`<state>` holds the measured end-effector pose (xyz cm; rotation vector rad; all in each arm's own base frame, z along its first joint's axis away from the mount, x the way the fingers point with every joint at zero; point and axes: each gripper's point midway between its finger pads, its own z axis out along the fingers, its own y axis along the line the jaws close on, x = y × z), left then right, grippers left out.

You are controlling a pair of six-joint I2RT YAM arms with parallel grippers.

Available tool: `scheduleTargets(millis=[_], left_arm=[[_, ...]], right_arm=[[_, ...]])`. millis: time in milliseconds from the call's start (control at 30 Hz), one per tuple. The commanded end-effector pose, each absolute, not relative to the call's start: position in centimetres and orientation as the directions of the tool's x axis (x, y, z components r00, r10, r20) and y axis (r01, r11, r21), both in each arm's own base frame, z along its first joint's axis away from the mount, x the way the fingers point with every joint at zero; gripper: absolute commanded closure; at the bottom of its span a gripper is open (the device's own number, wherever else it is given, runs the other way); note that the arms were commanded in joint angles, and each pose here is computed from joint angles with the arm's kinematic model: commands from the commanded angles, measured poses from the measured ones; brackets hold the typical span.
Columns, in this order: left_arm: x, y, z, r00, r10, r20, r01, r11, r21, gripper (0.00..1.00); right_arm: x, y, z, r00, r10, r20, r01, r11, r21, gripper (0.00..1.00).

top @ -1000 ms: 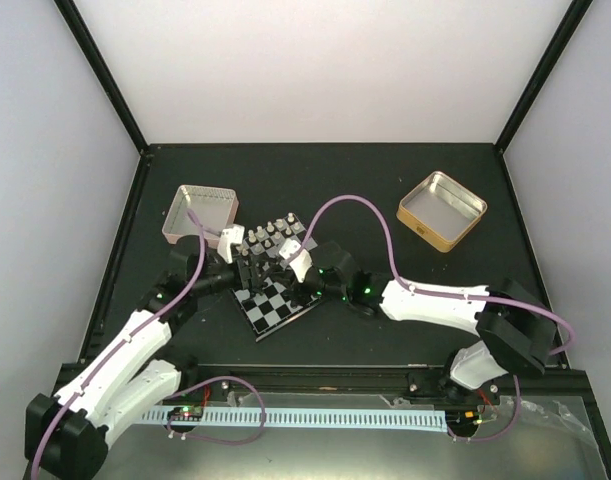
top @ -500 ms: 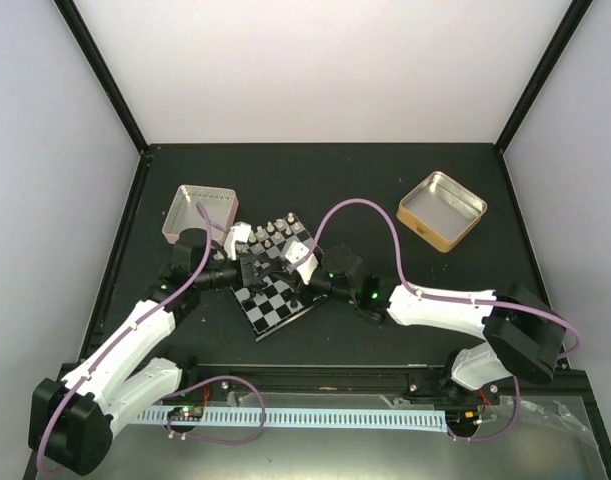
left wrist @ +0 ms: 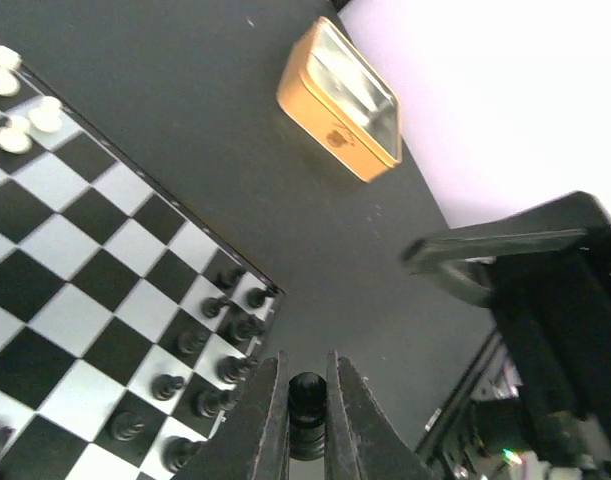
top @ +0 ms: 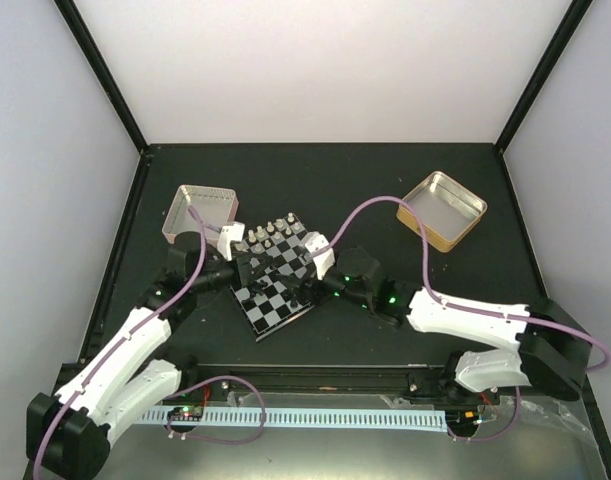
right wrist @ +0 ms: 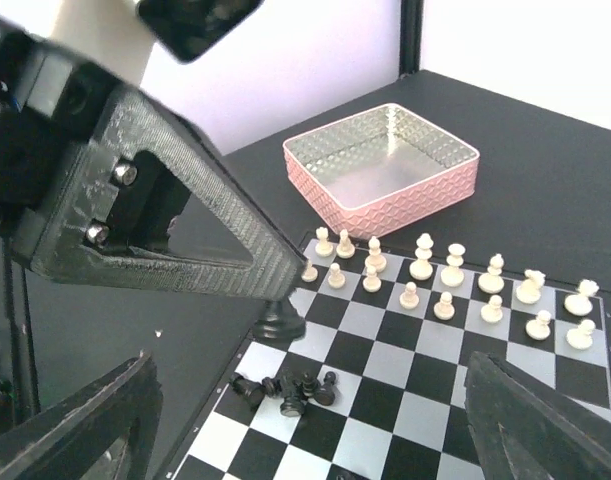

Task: Set up the chess pieces on the board
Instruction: Place the chess piece on the chessboard.

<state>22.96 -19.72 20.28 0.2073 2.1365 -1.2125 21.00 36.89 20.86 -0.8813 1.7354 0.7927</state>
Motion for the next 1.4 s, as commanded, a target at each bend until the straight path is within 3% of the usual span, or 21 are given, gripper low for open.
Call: scheduleTargets(millis=[0, 200, 500, 933, 1167, 1367], left_arm=[[23.7, -17.7, 20.2, -0.706, -0.215, -0.675, 0.392, 0.675, -0.625, 0.98], [22.9, -16.3, 18.6, -0.671, -0.237, -0.703, 0.298, 0.781, -0.549, 0.98], [20.8, -17.8, 13.6, -0.690, -0.191, -0.698, 0.231, 0.856, -0.462, 0.98], [22.0, -18.9, 8.1, -0.696, -0.020, -0.717, 0.222, 0.944, -0.243, 0.98], [21.8, -20.0, 6.8, -0.706, 0.038, -0.707, 0.284, 0.930, -0.234, 0.98], [21.2, -20.1, 5.7, -0.714, 0.045, -0.699, 0.302, 0.920, -0.249, 0.91]], right_arm=[[21.5, 35.0, 22.3, -0.378, -0.118, -0.918, -0.754, 0.615, 0.231, 0.17], [22.7, 32.1, 21.4, -0.574, -0.099, -0.813, -0.550, 0.782, 0.293, 0.17], [22.2, 28.7, 18.3, -0.699, -0.100, -0.708, -0.402, 0.874, 0.273, 0.18], [23.3, 28.3, 16.7, -0.700, -0.078, -0.709, -0.353, 0.902, 0.249, 0.18], [23.5, 28.6, 16.7, -0.707, -0.076, -0.704, -0.347, 0.904, 0.250, 0.17], [23.8, 28.8, 16.9, -0.697, -0.089, -0.712, -0.357, 0.904, 0.237, 0.17]])
